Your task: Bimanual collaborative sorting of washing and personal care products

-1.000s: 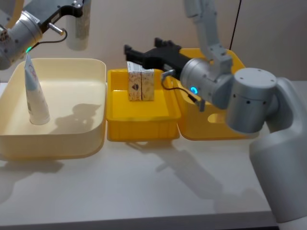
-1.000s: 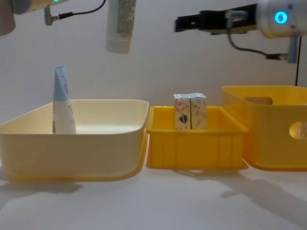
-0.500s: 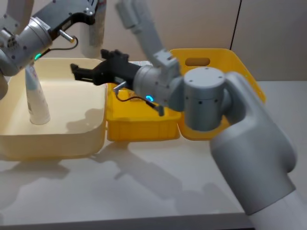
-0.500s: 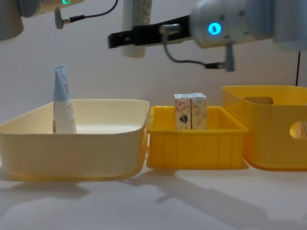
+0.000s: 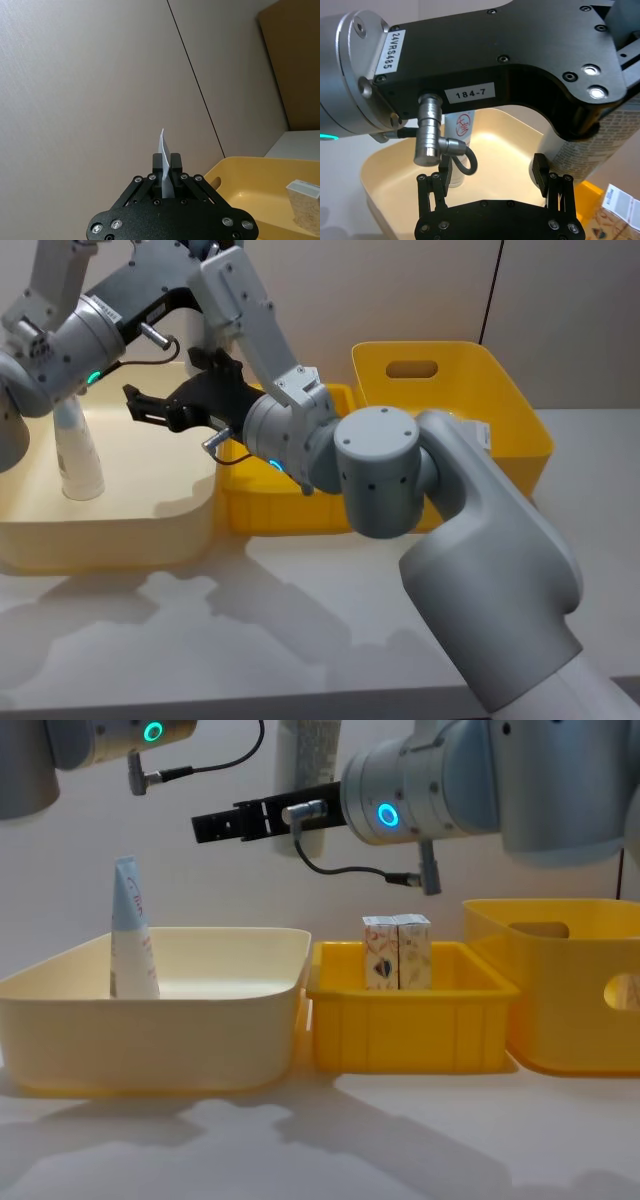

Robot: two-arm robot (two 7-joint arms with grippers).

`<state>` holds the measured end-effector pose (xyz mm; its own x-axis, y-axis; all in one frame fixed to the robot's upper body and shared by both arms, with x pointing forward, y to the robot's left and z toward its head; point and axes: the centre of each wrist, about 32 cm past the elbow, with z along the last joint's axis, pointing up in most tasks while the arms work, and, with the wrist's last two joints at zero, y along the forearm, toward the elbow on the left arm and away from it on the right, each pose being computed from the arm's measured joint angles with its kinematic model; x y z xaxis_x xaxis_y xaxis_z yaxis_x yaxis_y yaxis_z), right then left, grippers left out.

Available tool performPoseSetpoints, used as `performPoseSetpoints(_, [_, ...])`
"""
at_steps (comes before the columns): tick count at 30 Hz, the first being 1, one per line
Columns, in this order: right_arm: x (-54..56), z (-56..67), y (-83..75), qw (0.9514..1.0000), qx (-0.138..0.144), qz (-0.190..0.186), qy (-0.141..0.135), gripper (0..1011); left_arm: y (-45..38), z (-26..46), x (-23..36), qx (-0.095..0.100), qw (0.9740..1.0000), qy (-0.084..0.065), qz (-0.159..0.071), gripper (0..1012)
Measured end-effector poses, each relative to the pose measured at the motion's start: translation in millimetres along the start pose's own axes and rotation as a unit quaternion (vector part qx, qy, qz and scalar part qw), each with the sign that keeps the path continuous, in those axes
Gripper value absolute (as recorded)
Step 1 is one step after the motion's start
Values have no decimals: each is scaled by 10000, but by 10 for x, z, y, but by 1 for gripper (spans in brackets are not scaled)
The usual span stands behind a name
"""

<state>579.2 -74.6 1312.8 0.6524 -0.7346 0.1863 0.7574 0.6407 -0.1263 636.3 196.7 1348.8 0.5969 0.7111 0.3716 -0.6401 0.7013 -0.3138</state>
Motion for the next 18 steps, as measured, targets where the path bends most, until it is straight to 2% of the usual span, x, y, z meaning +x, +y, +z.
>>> performPoseSetpoints(7, [-4, -60, -98, 9996, 5, -230, -175, 1001, 2, -9, -7, 56, 10000, -9, -26, 93])
performPoseSetpoints(18, [13, -113, -270, 9990, -15, -312, -333, 1001, -11, -32, 41, 160, 9998, -69, 39, 93])
